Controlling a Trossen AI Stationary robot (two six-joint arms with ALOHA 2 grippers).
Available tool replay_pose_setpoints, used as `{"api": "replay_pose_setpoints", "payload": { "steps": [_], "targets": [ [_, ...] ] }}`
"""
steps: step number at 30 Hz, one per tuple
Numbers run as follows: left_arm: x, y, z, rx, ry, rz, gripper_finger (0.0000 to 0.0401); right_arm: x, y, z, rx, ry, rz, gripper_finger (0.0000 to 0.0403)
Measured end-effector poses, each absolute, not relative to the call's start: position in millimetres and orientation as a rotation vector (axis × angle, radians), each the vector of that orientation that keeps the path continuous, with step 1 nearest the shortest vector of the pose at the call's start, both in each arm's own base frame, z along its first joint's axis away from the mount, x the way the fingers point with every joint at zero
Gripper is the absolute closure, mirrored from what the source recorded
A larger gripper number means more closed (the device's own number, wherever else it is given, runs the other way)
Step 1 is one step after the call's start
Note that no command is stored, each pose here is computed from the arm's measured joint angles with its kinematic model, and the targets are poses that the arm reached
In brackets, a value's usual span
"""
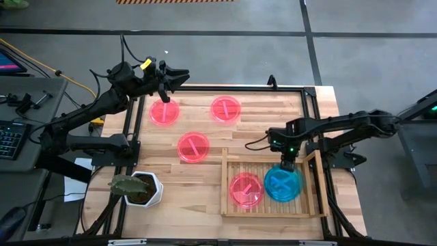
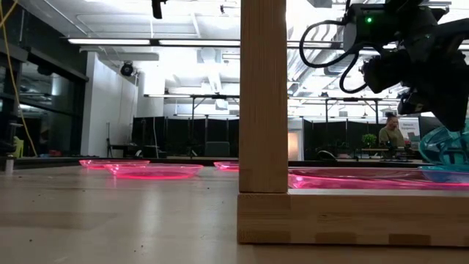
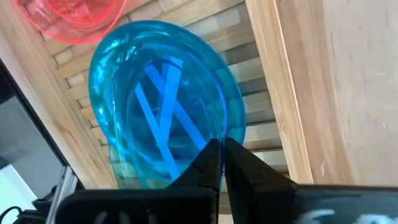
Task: Place and stack plates onto a shelf
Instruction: Stack the blue plate on top of the blue plates on the shelf
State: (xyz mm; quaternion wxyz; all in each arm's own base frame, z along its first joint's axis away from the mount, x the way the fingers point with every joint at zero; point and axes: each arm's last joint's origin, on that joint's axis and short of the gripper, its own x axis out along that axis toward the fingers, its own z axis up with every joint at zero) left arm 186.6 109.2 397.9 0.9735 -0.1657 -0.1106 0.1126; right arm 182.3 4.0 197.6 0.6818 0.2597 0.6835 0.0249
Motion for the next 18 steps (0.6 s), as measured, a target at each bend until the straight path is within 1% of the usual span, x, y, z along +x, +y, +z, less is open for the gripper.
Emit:
{"api": "replay_pose_setpoints", "payload": {
  "steps": [7, 12, 18],
  "targets": [
    [186.6, 109.2, 397.7, -0.335, -0.221, 0.228, 0.0279, 182.2, 4.2, 197.7, 0.588, 1.535, 0.065, 0.0403],
    [186.7, 109.2, 397.7, -0.335, -0.221, 0.228, 0.0279, 181.9, 4.5, 197.6, 0.639, 1.545, 0.014, 0.0403],
    [186.7, 109.2, 397.7, -0.334, -0.221, 0.228, 0.0279, 182.2, 4.5, 197.7, 0.655, 1.544, -0.001, 0.0402]
  ]
}}
